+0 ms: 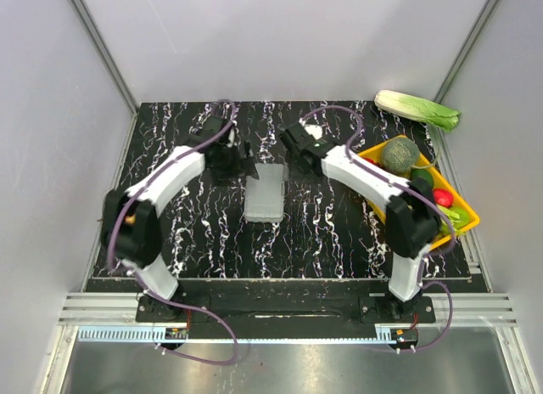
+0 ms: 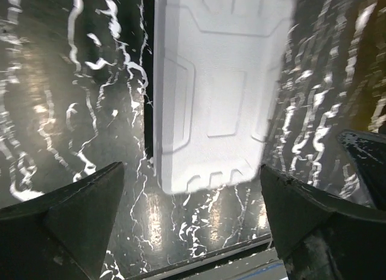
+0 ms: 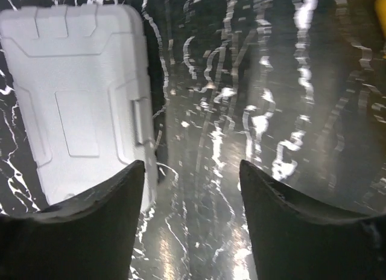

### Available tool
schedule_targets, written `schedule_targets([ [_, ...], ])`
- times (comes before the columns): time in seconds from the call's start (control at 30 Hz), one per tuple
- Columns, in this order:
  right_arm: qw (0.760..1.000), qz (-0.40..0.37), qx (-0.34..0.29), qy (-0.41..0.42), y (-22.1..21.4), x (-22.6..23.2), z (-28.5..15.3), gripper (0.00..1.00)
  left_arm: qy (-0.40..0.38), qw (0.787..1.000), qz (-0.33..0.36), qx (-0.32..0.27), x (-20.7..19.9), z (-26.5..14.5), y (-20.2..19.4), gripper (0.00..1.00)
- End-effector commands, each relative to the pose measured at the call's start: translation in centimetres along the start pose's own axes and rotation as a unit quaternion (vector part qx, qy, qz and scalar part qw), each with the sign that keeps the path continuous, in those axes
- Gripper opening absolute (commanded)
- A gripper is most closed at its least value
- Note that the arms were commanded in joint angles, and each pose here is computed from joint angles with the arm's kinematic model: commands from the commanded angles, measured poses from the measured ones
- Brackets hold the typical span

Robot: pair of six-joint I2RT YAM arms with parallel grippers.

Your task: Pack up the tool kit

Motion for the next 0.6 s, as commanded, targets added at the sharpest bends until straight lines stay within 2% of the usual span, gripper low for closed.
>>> schedule_targets([
  [0.0, 0.993, 0.033, -0.106, -0.027, 2.2, -5.0, -7.7, 0.73, -0.018, 0.992, 0.005, -0.126, 0.6, -8.4, 1.3, 0.99],
  [0.13, 0.98, 0.048, -0.182, -0.068, 0.7, -10.5, -13.2, 0.82, -0.003, 0.976, 0.022, -0.215, 3.0, -13.7, 0.1, 0.99],
  [0.2, 0.97, 0.064, -0.218, -0.082, 0.2, -12.9, -16.2, 0.84, -0.007, 0.969, 0.025, -0.247, 3.6, -16.4, -0.9, 0.99],
  [0.43, 0.924, 0.145, -0.339, -0.105, -2.0, -20.1, -25.5, 0.83, -0.021, 0.927, 0.068, -0.369, 5.6, -25.2, -4.2, 0.99],
  [0.57, 0.903, 0.166, -0.383, -0.101, -2.7, -22.4, -29.3, 0.82, -0.023, 0.907, 0.073, -0.413, 6.5, -28.6, -5.6, 0.99],
])
Point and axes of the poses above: each gripper's point midway between its finger pads, its own z axis out along the fingers, its own x axis along the line the jaws close on, y = z × x, the point moved 4 cm from there along -z, back along the fingers, and after that the axes turned 6 degrees about -z, right-handed, at the moved point
